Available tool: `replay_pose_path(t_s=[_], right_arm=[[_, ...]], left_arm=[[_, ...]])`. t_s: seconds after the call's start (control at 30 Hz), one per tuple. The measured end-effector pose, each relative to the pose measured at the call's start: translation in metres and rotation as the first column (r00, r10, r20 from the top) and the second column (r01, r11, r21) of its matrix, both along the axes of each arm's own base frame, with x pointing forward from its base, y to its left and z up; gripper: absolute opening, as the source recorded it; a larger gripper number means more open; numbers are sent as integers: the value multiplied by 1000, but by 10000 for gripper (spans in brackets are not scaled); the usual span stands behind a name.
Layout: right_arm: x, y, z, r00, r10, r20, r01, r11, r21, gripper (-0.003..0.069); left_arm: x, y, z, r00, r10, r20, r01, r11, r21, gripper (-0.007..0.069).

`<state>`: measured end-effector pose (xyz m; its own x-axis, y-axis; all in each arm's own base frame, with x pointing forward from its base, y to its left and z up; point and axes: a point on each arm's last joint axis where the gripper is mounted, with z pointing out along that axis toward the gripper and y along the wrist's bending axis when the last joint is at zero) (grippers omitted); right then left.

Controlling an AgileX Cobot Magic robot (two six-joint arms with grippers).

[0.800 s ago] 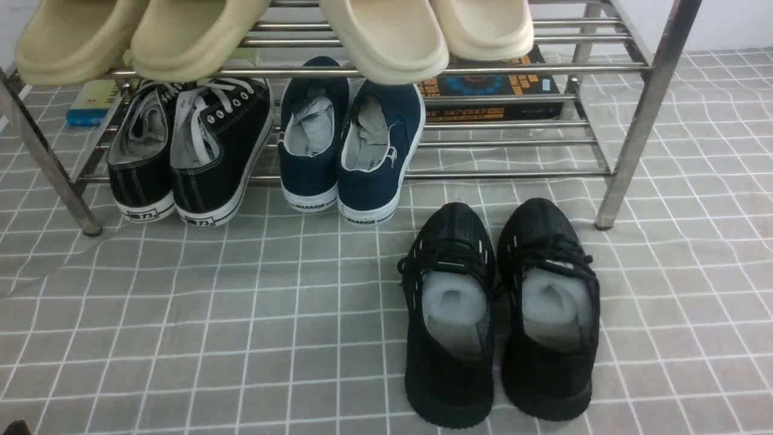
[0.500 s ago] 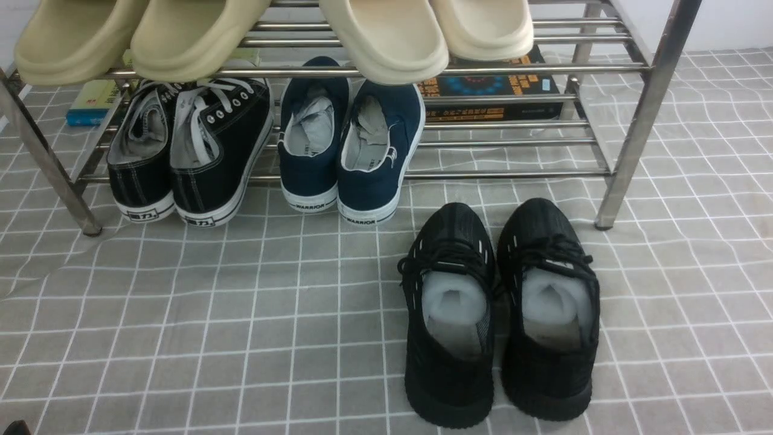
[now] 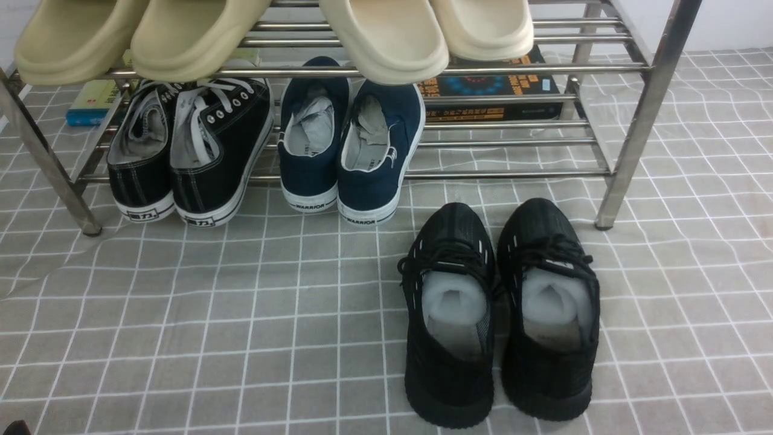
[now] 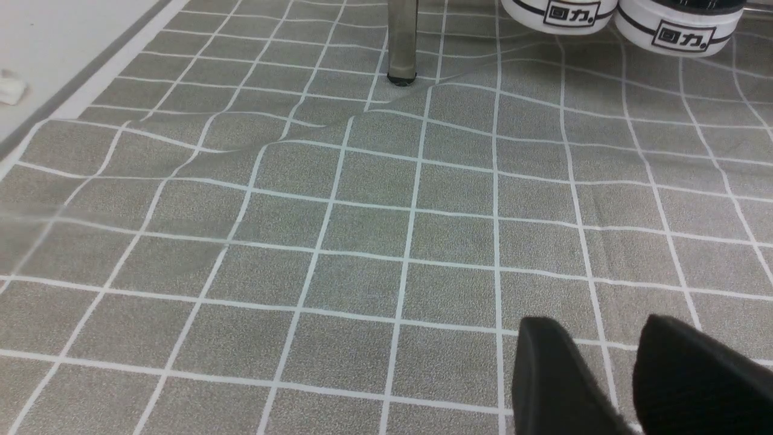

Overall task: Take the shoes off the shelf with your hand from the grey coffee tablecloth.
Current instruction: 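Grasp the leftmost shoe on the bottom shelf of the shoe rack with the left gripper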

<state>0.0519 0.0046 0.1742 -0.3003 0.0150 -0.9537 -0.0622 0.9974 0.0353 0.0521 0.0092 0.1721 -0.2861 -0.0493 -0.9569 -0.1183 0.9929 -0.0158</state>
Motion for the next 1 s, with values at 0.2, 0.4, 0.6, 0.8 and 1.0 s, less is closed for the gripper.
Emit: replay_pose_path(t_s=[0.2,0.4,0.6,0.8,1.0], right_arm=[[0,0,0,1000,0,0,0,1000,0,120],[0,0,0,1000,0,0,0,1000,0,127],[0,0,0,1000,0,0,0,1000,0,134],[0,0,0,1000,0,0,0,1000,0,141],[0,0,0,1000,0,0,0,1000,0,149]], left_arm=[[1,-9,0,998,62,18,-44,861,-507,240],[1,-21,2,990,124,-74,-108,296,-949,240],[3,-17,11,983,183,15,-24,212,-977,240],[4,-9,32,937,260,234,157,284,-946,238],[2,-17,75,981,107,161,73,567,-821,113]])
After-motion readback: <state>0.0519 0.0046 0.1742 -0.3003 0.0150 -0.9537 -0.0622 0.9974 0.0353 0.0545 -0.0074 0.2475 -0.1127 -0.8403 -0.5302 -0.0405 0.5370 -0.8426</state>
